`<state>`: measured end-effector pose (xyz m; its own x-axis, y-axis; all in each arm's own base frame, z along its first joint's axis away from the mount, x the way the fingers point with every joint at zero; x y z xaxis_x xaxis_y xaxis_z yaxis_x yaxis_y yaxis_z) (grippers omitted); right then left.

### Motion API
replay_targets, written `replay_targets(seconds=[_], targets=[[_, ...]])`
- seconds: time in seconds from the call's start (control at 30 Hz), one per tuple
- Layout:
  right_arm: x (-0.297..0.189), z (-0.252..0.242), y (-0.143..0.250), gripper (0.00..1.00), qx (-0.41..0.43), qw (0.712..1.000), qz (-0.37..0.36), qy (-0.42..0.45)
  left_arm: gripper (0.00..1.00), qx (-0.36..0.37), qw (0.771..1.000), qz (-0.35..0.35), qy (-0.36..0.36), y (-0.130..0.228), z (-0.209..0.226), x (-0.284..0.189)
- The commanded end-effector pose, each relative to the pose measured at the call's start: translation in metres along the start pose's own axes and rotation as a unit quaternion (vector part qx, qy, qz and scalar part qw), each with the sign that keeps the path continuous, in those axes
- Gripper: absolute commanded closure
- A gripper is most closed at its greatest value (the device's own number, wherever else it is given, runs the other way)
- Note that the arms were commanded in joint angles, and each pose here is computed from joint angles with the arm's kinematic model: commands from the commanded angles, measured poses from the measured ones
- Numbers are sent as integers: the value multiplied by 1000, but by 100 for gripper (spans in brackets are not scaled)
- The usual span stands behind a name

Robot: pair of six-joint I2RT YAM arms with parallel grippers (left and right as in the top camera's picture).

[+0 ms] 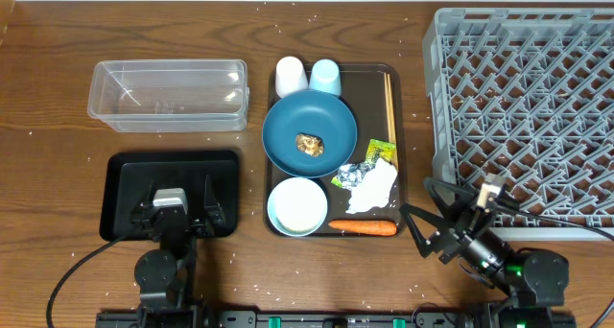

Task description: Sort waste into correct bins and load items into the dishwasher rack

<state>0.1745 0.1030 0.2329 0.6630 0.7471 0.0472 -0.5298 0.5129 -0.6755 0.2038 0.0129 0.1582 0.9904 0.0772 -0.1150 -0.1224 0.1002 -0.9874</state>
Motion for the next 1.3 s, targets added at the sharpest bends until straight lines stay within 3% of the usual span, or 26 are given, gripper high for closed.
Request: replay_targets(seconds=[0.0,0.27,0.5,0.63,0.73,0.83,0.93,1.13,1.27], targets=[[0,3,-5,1,-44,999,-5,0,2,4,1000,21,-9,16,1,2],[-3,9,-19,1,-86,996,-25,14,2,4,1000,21,-9,16,1,2],[-19,-5,-58,1,-128,976,-111,138,2,4,1000,21,-9,16,1,2],[-31,-21,-74,1,-177,947,-154,219,2,4,1000,21,-9,16,1,2],[-43,-43,-75,1,-164,926,-169,295,2,4,1000,21,-9,16,1,2],[-64,-69,-74,1,-138,887,-189,399,2,4,1000,21,-9,16,1,2],[-92,-84,-82,1,-131,828,-235,492,2,4,1000,21,-9,16,1,2],[-110,-89,-86,1,-130,786,-264,543,2,4,1000,21,-9,16,1,2],[-119,-98,-76,1,-119,768,-246,579,2,4,1000,21,-9,16,1,2]])
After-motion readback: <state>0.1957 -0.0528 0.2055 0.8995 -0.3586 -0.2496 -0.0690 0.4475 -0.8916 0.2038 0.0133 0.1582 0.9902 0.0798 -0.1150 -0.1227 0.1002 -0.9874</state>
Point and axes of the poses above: each gripper's point midway between its finger pads, its own x axis out along the fingers, its own z axis along the line the jaws close on, y = z × x, the point moved 4 cm from there along -x, back along the fingers, and after that the axes turned 7 degrees about x, right-handed, at the moved point
